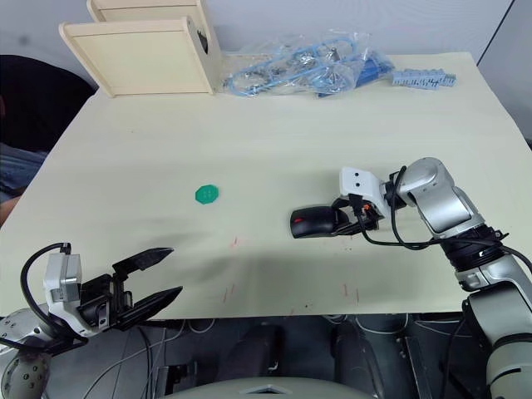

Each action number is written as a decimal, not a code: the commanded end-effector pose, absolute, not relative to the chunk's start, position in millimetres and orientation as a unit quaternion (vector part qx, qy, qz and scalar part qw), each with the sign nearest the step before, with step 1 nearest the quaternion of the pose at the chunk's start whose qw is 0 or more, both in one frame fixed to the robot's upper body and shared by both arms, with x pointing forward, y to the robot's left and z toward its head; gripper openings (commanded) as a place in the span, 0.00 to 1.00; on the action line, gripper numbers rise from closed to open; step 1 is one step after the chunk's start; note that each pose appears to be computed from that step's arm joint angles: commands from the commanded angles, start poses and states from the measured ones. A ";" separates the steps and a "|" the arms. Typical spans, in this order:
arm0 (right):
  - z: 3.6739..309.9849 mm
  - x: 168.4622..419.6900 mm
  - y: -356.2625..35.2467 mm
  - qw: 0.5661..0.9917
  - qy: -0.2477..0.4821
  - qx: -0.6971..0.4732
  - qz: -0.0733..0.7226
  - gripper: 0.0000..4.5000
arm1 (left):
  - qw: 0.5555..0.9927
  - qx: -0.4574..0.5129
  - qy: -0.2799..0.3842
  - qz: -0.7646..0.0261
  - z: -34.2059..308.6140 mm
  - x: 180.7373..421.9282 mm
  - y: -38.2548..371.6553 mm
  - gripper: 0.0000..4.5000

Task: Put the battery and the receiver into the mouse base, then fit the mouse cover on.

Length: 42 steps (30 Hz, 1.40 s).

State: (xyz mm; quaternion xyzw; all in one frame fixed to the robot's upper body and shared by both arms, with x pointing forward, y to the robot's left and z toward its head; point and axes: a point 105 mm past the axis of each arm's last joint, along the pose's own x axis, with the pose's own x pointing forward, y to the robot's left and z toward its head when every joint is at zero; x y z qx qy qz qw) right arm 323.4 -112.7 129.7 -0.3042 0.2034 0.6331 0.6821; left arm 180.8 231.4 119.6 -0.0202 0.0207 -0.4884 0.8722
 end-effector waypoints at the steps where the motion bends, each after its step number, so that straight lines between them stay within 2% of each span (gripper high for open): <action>1: 140.3 322.4 -106.2 0.679 0.186 -0.309 0.640 0.67 | 0.867 -0.011 0.008 -0.498 125.1 179.3 227.7 1.00; 42: 141.5 327.0 -106.0 0.674 0.184 -0.310 0.645 0.67 | 0.868 -0.012 0.012 -0.496 124.2 176.4 227.6 1.00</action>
